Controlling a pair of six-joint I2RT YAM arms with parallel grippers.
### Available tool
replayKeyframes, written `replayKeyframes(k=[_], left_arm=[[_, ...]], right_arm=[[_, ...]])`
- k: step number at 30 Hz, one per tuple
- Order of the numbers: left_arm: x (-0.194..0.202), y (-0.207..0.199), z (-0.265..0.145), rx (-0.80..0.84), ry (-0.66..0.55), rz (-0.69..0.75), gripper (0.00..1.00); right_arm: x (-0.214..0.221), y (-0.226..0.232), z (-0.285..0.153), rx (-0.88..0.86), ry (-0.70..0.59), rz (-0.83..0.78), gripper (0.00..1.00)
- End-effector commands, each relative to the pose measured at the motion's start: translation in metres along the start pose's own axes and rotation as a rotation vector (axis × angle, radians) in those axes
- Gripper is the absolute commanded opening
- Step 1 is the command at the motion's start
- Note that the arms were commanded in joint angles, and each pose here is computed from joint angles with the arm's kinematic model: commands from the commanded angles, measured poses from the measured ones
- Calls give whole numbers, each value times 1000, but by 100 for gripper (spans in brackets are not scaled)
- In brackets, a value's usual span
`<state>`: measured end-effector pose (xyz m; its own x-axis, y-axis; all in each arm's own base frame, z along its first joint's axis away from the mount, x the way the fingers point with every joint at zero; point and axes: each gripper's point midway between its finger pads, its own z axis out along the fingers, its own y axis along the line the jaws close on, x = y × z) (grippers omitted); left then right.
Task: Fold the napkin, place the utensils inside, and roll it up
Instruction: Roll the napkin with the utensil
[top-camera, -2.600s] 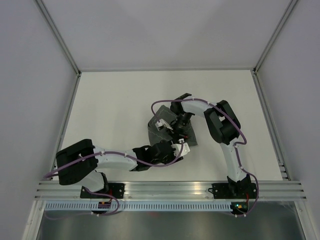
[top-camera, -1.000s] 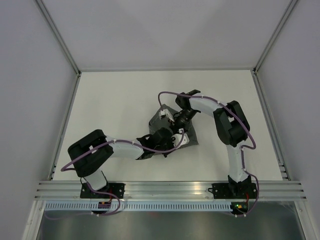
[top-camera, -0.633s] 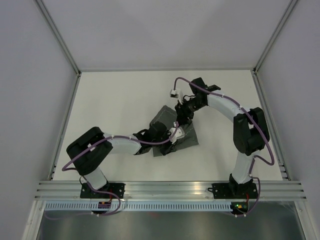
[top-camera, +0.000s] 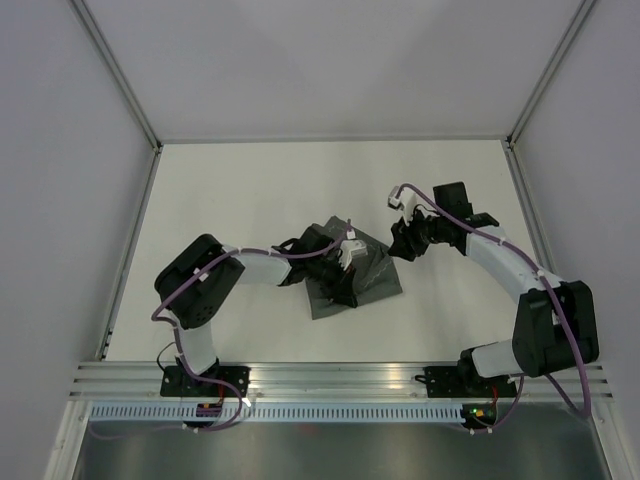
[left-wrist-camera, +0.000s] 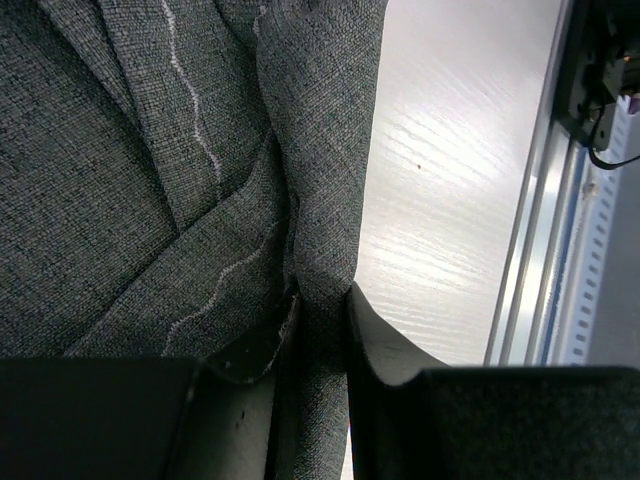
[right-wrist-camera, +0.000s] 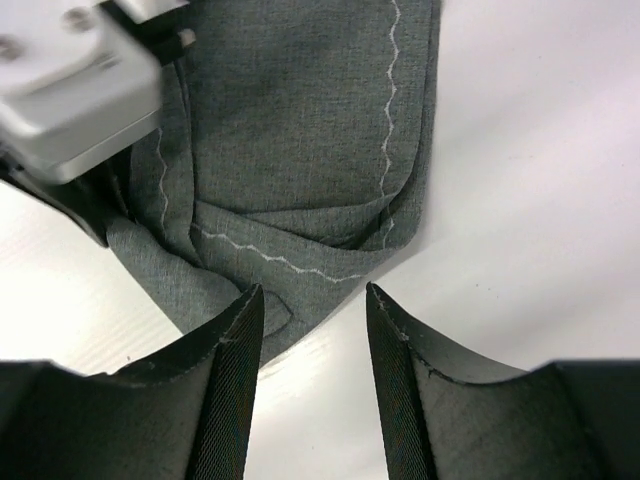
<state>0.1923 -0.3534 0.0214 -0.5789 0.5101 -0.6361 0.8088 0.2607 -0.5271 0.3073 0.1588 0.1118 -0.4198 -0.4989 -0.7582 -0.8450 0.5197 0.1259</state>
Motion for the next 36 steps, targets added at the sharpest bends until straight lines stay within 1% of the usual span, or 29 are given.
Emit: replayKeyframes(k=[1, 2, 8, 9, 11, 12, 14, 15, 17, 19, 26, 31, 36], left_arm=[[41, -11, 3, 82, 155, -173, 2], [45, -9, 5, 86, 170, -191, 2], [44, -5, 8, 133, 192, -285, 2], [43, -1, 8, 124, 190, -295, 2], [45, 2, 6, 124, 201, -335, 2], [45, 4, 6, 121, 206, -347, 2], [44, 3, 5, 128, 209, -369, 2], [41, 4, 5, 133, 207, -375, 2], [43, 4, 6, 143, 223, -410, 2], [41, 6, 8, 147, 231, -416, 2], [38, 6, 8, 162, 255, -468, 2], [40, 6, 8, 168, 274, -491, 2], [43, 8, 10, 169, 286, -509, 2]], right_arm=[[-5, 4, -10, 27, -58, -141, 52], [-8, 11, -14, 14, -80, -187, 52], [16, 59, -10, -121, -46, -329, 52], [26, 64, -6, -121, -25, -353, 52], [25, 84, -3, -136, -21, -454, 52], [32, 91, 0, -139, -8, -480, 53], [31, 97, 0, -116, -3, -549, 55], [34, 108, 5, -136, 3, -585, 55], [39, 110, 10, -133, 34, -641, 56], [45, 114, 15, -153, 55, -679, 57], [71, 121, 33, -173, 116, -786, 60], [75, 125, 44, -182, 144, -807, 60], [68, 128, 49, -152, 131, -847, 60]])
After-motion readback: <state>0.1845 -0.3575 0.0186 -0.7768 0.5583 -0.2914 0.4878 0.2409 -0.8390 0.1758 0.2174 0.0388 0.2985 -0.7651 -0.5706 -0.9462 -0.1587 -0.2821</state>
